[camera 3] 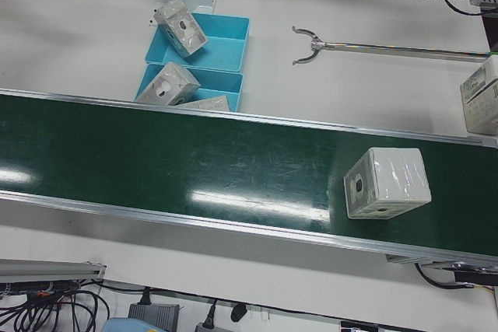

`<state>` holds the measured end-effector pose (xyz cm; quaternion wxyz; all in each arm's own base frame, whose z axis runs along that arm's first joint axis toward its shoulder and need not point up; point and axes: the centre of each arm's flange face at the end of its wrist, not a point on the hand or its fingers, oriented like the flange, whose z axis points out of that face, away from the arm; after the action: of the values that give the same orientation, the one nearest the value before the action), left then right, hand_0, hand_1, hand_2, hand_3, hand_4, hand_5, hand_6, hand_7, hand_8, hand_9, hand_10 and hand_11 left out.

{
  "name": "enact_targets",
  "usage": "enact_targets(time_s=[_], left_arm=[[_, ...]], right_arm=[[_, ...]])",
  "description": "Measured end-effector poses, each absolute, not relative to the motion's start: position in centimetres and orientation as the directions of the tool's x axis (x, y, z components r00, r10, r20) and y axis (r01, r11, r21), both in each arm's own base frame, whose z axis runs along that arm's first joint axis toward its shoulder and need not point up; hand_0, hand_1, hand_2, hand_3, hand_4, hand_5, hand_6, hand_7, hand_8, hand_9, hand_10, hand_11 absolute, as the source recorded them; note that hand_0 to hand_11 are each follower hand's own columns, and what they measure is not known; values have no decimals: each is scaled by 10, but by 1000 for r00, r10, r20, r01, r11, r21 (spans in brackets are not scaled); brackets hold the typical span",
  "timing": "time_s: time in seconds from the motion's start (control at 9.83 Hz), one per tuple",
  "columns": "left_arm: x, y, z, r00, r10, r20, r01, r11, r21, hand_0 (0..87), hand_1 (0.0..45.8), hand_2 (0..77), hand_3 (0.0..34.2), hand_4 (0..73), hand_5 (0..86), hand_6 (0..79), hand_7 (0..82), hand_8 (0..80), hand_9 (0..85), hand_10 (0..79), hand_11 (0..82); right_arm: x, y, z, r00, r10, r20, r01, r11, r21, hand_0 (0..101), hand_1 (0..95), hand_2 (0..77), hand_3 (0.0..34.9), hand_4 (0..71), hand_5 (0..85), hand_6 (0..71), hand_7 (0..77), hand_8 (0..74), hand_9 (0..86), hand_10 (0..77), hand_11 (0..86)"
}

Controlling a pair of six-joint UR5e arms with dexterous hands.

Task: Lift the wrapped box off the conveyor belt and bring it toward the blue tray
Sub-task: 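Raise the right hand from above the blue tray to the conveyor belt, then hold the right hand open over the belt, waiting for the wrapped box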

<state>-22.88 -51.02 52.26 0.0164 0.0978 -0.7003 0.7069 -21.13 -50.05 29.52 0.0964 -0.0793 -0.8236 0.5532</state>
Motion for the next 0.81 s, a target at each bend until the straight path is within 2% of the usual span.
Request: enact_targets(time_s=[0.41, 0.81], left_arm=[[-229, -510, 523, -980, -114, 161, -160, -19, -987, 0, 0, 5, 0, 0, 5, 0, 5, 5, 5, 0, 0], [-229, -510, 523, -980, -114, 161, -160, -19, -987, 0, 0, 11, 0, 0, 5, 0, 5, 5, 0, 5, 0]], right_arm=[[-216, -495, 304, -963, 266, 50, 49, 355, -934, 406, 98, 142, 302, 93, 175, 0, 147, 0, 16, 44, 76], [-208, -499, 302, -968, 248, 47, 47, 359, -932, 407, 93, 164, 301, 109, 175, 0, 147, 0, 16, 44, 76]])
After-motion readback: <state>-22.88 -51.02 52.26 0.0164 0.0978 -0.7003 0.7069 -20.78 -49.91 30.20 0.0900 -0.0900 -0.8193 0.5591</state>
